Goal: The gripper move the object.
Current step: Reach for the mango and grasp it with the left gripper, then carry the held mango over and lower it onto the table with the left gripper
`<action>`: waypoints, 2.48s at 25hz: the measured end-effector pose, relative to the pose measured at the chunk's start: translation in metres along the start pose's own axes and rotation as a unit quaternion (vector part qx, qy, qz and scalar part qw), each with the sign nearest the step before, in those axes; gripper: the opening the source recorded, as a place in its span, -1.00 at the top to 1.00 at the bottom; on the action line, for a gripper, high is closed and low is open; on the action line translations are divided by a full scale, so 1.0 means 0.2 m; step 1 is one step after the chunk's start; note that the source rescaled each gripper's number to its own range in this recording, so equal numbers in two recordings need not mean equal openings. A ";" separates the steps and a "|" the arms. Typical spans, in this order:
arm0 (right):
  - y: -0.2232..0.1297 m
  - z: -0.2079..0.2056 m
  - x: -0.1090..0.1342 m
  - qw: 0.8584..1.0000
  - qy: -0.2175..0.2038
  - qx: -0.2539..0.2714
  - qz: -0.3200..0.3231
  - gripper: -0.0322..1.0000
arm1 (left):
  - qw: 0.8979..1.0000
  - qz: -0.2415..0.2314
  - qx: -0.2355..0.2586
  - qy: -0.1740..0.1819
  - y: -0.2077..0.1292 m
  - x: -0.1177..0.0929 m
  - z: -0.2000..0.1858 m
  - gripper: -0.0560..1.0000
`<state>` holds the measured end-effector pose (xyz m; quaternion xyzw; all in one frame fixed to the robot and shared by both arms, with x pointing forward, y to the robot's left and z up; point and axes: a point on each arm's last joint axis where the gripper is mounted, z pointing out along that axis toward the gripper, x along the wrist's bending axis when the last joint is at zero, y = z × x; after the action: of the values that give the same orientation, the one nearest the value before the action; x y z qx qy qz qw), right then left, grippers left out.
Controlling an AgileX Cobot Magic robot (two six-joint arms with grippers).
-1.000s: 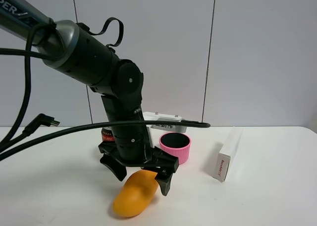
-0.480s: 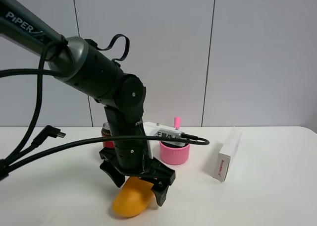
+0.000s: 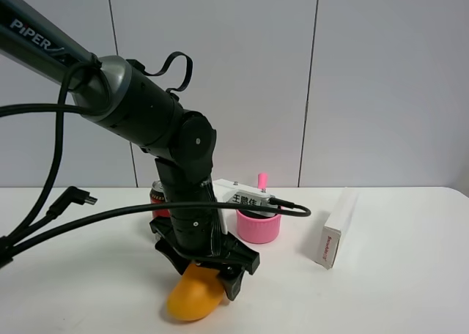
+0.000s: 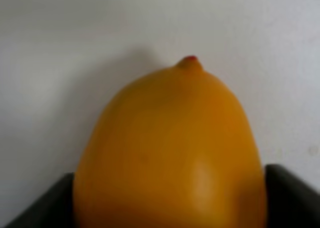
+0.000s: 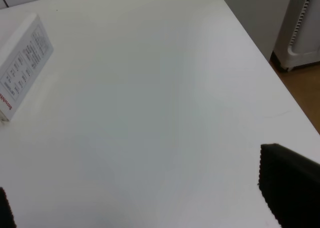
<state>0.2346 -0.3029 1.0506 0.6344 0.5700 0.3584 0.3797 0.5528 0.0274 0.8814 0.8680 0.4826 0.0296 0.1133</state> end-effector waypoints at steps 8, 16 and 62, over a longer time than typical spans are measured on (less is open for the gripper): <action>0.00 0.00 0.00 1.000 0.000 0.000 0.000 -1.00 | 1.000 0.015 0.001 0.001 0.02 0.00 -0.02 0.88; 0.00 0.00 0.00 1.000 0.000 0.000 0.000 -1.00 | 0.999 0.042 -0.019 0.009 0.25 -0.04 -0.45 0.88; 0.00 0.00 0.00 1.000 0.000 0.000 0.000 -1.00 | 0.877 0.420 -0.179 0.146 0.74 0.95 -0.32 0.88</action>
<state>0.2346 -0.3029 1.0506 0.6344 0.5700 0.3584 0.3797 0.7664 0.1224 0.9655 0.9399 0.0698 0.2868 0.1719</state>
